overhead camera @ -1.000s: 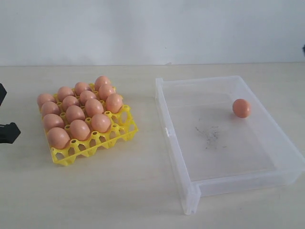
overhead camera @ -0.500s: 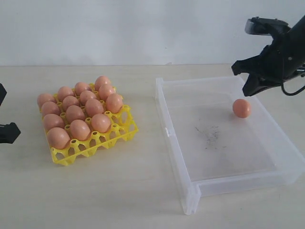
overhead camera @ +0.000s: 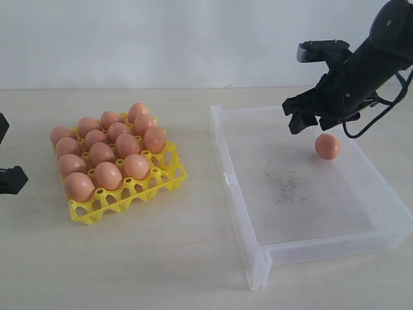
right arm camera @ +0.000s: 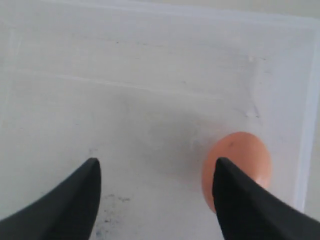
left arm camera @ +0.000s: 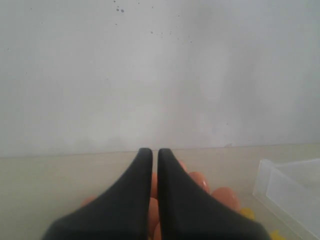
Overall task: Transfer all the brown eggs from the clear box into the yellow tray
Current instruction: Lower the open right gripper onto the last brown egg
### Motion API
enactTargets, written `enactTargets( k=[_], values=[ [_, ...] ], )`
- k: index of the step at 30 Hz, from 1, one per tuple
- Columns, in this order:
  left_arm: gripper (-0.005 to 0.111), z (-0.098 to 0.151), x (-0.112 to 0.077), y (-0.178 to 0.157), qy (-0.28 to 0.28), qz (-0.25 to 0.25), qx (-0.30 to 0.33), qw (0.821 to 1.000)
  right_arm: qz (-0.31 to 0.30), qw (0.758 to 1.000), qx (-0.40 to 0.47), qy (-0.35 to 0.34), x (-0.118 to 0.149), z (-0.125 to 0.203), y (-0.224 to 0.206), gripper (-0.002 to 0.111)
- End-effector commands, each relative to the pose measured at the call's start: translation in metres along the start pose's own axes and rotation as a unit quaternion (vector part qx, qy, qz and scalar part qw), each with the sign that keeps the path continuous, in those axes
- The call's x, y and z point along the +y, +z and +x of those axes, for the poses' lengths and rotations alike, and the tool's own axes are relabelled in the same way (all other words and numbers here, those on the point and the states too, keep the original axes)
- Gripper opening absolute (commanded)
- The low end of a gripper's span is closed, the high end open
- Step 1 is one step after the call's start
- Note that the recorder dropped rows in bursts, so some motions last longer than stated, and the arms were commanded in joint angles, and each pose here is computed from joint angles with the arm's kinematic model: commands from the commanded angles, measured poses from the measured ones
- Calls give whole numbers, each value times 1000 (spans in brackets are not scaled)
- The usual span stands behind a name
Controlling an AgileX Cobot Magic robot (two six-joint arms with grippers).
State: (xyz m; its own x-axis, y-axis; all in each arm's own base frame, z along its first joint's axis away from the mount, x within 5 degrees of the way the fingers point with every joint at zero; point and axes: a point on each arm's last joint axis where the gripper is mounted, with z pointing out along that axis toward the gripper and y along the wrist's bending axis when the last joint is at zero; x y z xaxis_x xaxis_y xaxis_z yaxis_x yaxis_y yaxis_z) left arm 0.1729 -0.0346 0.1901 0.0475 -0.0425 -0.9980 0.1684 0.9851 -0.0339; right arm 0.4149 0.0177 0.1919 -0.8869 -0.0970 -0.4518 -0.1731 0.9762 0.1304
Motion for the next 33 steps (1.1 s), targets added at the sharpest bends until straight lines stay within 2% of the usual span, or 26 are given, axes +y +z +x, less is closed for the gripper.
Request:
enactTargets(
  k=[1,17,23,33],
  values=[
    [4,1,0,-2,3,-2,2,1000,51,999,17,-5,-11,3,6,56],
    [4,1,0,-2,3,-2,3,1000,63,997,34,21,-21,13,46,56],
    [4,1,1,-2,2,-4,3,1000,70,996,-10,51,-22,6,46,56],
    [4,1,1,-2,2,-4,3,1000,69,994,-9,83,-22,6,47,56]
  ],
)
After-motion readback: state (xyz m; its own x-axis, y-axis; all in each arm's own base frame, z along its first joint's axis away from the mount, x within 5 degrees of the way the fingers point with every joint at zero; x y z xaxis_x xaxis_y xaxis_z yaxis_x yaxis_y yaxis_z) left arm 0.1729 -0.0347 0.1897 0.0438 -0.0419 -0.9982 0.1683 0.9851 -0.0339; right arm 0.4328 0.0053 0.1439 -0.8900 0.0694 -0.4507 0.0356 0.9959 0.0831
